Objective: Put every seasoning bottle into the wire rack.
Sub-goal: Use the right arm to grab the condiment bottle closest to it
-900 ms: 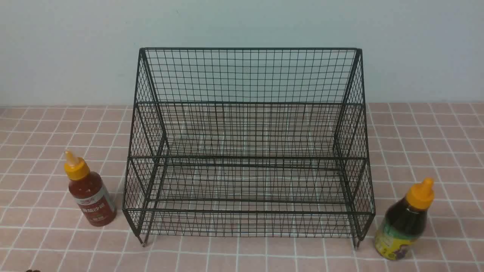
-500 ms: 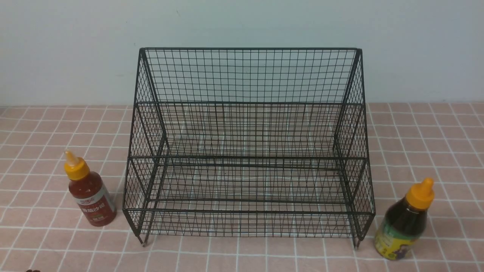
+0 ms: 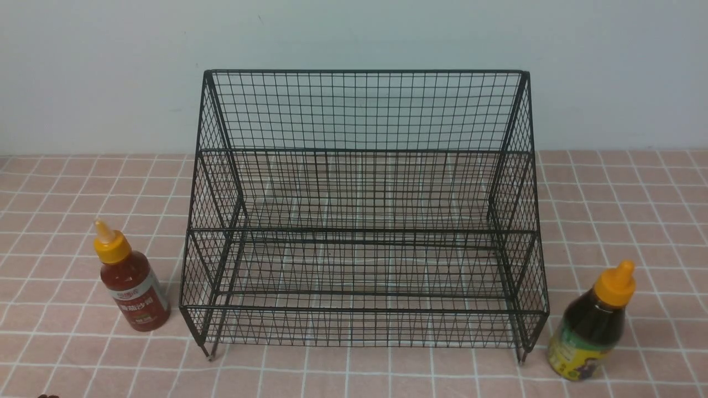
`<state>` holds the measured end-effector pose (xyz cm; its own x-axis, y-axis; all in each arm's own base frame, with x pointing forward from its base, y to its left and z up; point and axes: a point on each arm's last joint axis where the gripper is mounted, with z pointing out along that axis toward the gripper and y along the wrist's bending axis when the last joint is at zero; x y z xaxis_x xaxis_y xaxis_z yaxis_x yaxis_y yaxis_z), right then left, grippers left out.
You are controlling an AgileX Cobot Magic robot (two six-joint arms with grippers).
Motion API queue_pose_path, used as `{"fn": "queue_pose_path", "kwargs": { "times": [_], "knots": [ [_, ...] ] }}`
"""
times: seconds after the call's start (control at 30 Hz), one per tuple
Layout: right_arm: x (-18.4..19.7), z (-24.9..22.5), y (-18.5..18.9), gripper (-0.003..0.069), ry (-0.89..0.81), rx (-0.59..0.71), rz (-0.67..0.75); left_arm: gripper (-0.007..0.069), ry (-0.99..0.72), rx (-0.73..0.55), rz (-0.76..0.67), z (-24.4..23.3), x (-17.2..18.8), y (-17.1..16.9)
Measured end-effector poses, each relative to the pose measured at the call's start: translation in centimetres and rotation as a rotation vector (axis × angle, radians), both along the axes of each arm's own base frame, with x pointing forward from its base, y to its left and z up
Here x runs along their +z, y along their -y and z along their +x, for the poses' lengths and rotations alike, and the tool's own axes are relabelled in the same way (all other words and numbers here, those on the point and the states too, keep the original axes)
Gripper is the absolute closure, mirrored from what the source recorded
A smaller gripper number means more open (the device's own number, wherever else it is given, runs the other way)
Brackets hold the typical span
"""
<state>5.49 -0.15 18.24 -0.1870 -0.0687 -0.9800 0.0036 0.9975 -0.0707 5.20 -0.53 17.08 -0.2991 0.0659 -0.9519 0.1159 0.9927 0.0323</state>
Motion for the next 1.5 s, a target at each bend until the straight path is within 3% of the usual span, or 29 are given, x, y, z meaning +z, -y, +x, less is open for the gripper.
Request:
{"fn": "queue_pose_path", "kwargs": {
  "times": [0.1,0.33,0.7,0.83,1.03,1.07,1.3,1.5],
  "knots": [
    [0.5,0.1,-0.2,0.0673,0.066,0.020,0.137,0.0632,0.000,0.000,0.000,0.0,0.0,0.0],
    [2.9,0.1,0.1,0.0673,0.337,-0.027,0.679,0.0632,0.000,0.000,0.000,0.0,0.0,0.0],
    [4.7,-0.3,0.5,0.0673,0.424,-0.033,0.939,0.0632,0.000,0.000,0.000,0.0,0.0,0.0],
    [8.7,-0.9,-0.2,0.0673,0.387,0.041,0.880,0.0632,0.000,0.000,0.000,0.0,0.0,0.0],
    [16.0,2.0,-1.8,0.0673,-0.038,0.092,0.542,0.0632,0.000,0.000,0.000,0.0,0.0,0.0],
    [16.7,3.4,-2.1,0.0673,-0.199,0.105,0.463,0.0632,0.000,0.000,0.000,0.0,0.0,0.0],
    [17.9,11.2,-2.7,0.0641,-0.733,0.158,0.325,0.0632,0.000,0.000,0.000,0.0,0.0,0.0],
    [17.7,15.2,-2.7,0.0533,-0.868,0.177,0.290,0.0632,0.000,0.000,0.000,0.0,0.0,0.0]
  ]
}}
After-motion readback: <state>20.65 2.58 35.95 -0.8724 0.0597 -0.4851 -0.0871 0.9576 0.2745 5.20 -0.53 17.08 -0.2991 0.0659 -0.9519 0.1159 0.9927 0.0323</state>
